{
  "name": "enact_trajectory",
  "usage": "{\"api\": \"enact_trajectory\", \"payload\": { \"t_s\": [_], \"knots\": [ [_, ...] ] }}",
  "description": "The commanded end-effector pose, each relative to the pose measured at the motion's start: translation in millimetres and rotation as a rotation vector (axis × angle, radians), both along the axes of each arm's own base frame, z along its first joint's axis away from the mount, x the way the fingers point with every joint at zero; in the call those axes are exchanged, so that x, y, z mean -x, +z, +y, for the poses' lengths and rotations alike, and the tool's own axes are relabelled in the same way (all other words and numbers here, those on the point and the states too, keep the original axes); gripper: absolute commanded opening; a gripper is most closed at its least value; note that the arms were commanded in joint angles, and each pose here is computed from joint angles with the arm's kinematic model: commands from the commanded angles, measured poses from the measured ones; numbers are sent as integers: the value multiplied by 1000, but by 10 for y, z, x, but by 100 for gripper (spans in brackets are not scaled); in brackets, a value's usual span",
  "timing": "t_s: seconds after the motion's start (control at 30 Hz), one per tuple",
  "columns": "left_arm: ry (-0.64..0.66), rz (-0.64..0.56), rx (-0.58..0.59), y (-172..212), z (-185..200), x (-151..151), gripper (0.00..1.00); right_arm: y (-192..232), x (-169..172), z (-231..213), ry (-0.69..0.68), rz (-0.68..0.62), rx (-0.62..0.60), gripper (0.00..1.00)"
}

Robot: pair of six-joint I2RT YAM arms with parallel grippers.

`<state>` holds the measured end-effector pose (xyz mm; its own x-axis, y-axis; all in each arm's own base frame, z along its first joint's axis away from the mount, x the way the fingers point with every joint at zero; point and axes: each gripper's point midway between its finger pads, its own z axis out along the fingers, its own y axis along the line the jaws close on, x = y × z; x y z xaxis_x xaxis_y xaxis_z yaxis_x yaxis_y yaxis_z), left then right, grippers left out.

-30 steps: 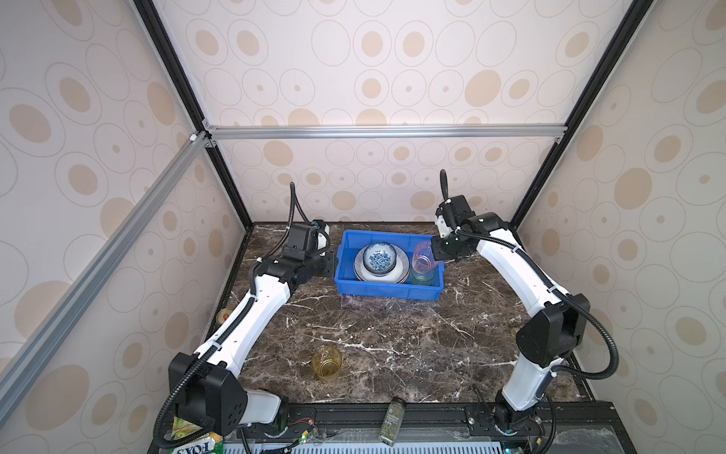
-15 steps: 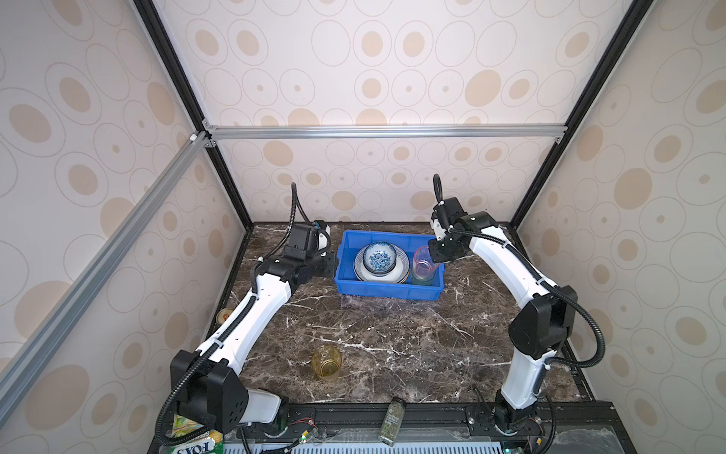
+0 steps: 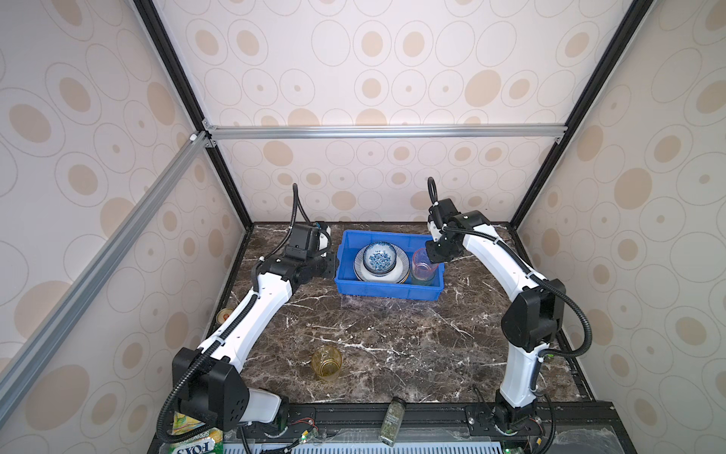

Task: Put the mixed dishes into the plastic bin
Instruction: 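Lower the pink glass onto the green glass in the bin with the right gripper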

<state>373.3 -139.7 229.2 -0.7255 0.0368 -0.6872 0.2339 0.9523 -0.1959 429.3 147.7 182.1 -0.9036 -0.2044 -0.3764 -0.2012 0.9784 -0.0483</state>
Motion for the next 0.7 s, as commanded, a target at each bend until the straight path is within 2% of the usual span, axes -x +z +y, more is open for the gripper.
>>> {"api": "enact_trajectory", "payload": {
  "t_s": [0.0,0.67],
  "knots": [
    [-30,-16,-9,81,-41,-24,40,-1,4,3,16,10,26,0],
    [-27,-6,-12,35,-39,-26,40,-239,-13,-14,13,59,58,0]
  ]
}}
